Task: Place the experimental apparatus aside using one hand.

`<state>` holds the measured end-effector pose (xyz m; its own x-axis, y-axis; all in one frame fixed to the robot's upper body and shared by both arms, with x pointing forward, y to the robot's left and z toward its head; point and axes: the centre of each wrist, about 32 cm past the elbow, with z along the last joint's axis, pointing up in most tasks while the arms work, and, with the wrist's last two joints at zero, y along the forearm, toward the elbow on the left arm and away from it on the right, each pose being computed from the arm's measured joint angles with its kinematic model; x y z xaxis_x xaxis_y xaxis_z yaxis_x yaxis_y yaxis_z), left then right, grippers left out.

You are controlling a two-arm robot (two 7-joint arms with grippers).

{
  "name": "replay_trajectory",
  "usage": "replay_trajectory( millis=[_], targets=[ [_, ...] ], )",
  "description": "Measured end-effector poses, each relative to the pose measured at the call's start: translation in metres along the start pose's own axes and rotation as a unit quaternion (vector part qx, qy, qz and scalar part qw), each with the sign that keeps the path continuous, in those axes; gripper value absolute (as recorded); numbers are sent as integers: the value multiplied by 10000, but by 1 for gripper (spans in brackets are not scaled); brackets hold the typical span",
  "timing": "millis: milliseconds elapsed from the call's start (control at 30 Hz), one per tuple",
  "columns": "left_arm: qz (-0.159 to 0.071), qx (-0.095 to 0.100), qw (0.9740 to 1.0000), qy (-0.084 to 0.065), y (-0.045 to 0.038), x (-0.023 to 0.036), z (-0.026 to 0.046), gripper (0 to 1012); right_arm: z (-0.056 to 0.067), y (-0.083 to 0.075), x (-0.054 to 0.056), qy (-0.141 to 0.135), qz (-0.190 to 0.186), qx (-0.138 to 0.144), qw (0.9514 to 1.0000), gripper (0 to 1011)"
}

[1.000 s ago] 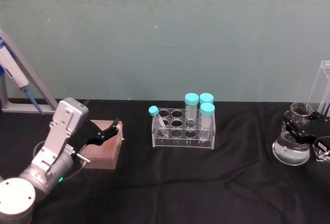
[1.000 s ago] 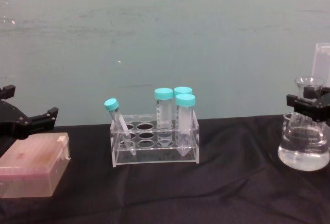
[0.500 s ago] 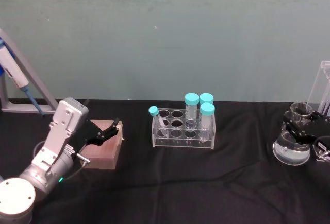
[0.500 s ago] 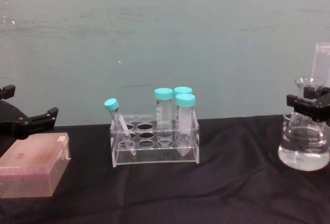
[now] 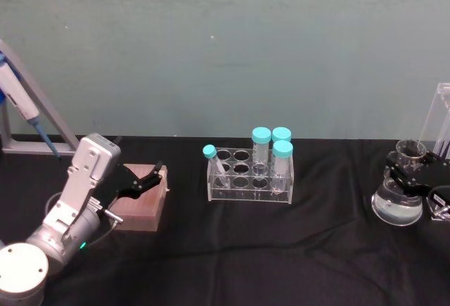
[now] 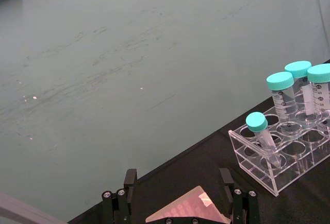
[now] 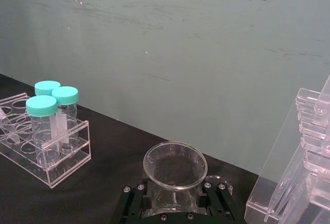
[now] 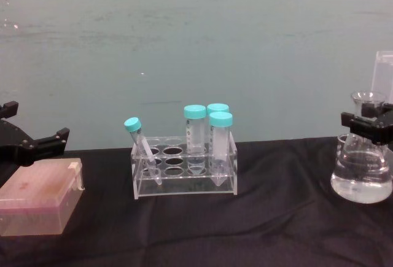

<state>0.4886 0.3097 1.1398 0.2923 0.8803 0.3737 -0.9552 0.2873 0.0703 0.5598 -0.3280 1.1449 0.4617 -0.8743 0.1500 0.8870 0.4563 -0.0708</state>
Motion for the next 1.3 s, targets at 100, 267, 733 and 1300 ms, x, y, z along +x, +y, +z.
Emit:
replay_trajectory(
  millis=[100,267,733,1300],
  targets=[
    [0,0,10000,0,0,0,0,1000,1,0,0,0,0,1,10000,458],
    [0,0,10000,0,0,0,0,1000,3,0,1,-2,-3,7,10000,594],
    [0,0,10000,0,0,0,0,1000,2,1,-1,-2,2,7,10000,999],
    [0,0,10000,0,0,0,0,1000,0,0,0,0,1,0,10000,1000]
  ],
)
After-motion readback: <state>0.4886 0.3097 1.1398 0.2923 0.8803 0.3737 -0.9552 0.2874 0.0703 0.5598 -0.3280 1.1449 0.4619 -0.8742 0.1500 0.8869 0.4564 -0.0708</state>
